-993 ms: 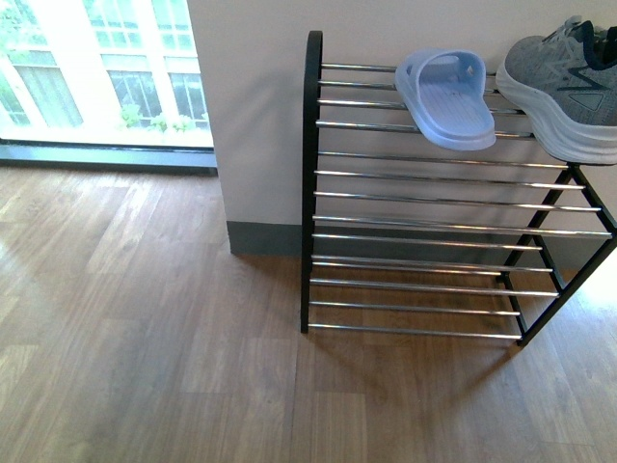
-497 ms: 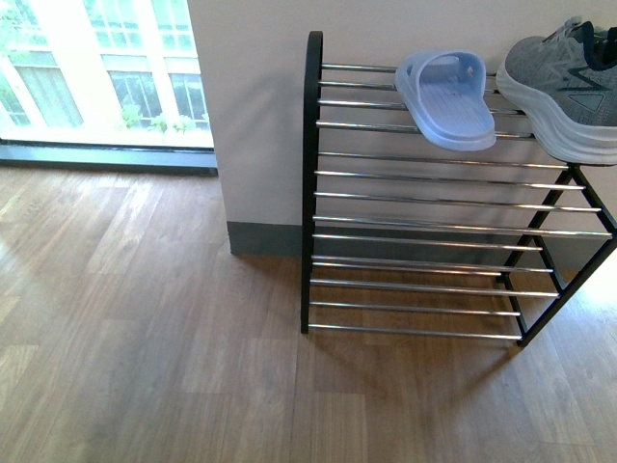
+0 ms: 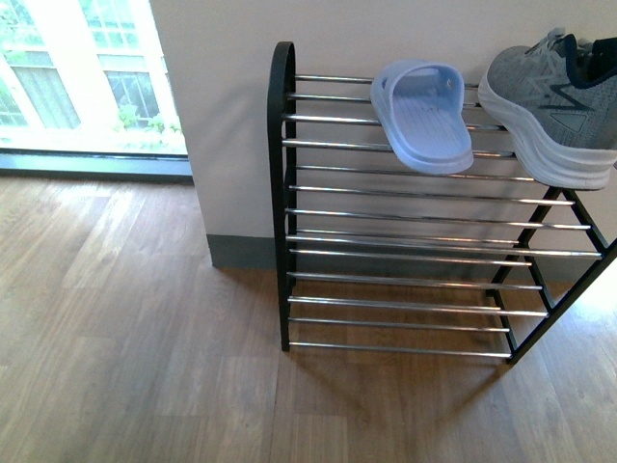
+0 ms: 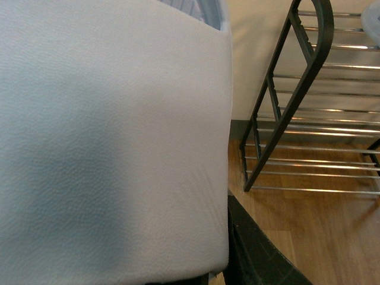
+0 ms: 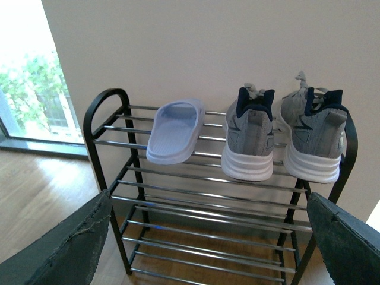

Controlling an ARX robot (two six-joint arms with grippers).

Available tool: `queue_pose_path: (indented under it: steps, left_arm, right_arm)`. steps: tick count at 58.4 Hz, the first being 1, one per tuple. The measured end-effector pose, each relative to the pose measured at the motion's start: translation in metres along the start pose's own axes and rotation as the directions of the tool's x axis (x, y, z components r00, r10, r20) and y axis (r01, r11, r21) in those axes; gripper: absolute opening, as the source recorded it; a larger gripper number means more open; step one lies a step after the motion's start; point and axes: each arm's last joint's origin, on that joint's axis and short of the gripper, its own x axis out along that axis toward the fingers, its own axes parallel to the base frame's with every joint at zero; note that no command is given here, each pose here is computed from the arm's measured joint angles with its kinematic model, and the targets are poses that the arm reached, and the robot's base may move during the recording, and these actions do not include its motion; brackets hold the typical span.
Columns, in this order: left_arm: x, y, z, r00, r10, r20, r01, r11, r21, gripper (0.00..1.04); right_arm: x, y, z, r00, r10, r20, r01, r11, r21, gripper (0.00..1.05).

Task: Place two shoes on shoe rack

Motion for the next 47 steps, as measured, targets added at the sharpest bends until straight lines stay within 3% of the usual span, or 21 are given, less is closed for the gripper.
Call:
queue_pose_path:
  steps: [47]
  left_arm:
    - [0.0001,-0.0003,0.0,1.0,-0.006,0.0,0.006,1.0,0.0,0.02]
  right_arm:
    - [-0.0001,0.0,0.0,1.0,-0.002,0.0,0.002,1.0,0.0,0.96]
